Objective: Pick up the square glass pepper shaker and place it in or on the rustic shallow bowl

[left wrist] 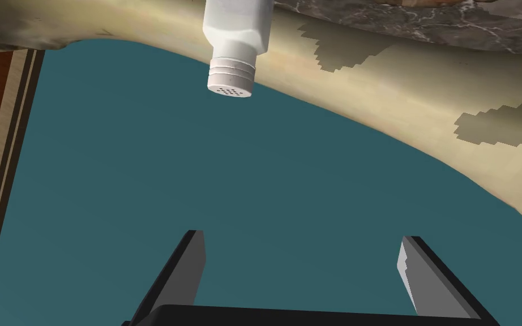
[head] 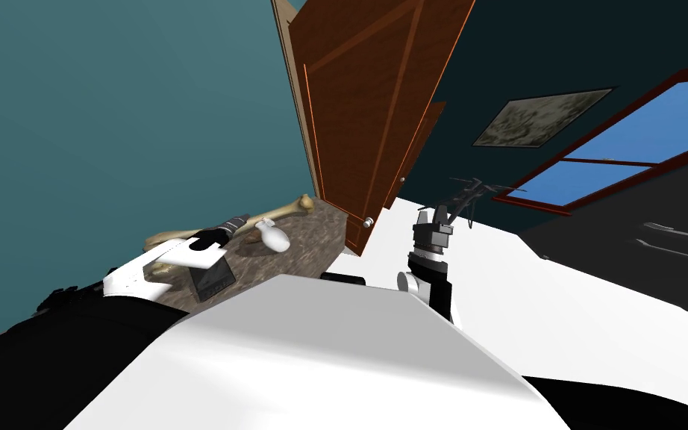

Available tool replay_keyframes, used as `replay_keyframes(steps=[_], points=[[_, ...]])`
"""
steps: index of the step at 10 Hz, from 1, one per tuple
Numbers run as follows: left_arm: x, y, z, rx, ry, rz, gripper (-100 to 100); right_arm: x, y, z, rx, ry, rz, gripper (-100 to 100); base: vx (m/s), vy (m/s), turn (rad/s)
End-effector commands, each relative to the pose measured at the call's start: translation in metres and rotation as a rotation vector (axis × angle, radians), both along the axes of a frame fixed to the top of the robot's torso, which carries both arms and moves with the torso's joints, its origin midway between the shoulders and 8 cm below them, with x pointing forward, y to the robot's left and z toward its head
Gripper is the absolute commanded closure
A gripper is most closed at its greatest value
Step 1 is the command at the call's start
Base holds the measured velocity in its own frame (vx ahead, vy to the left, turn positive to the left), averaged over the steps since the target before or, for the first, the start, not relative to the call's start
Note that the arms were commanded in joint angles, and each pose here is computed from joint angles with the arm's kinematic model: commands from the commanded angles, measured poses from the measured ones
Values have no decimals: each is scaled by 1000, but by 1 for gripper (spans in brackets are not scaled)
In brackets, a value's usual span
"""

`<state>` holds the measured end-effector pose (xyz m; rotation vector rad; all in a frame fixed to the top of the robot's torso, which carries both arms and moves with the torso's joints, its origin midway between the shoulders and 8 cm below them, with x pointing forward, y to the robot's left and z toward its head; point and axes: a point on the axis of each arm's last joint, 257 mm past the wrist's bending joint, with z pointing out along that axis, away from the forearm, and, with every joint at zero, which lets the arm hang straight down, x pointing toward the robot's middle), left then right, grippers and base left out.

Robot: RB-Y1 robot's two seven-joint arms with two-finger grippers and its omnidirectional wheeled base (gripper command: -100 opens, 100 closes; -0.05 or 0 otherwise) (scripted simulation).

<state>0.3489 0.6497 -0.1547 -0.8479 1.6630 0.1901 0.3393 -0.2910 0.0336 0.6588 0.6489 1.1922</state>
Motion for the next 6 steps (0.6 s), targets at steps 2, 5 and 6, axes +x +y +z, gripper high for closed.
replay_keyframes(steps=[2, 5, 6], points=[[0, 0, 0, 0, 0, 0, 0, 0, 0, 0, 0, 0, 0, 0, 0, 0, 0], [0, 0, 0, 0, 0, 0, 0, 0, 0, 0, 0, 0, 0, 0, 0, 0, 0], [0, 0, 0, 0, 0, 0, 0, 0, 0, 0, 0, 0, 0, 0, 0, 0, 0]])
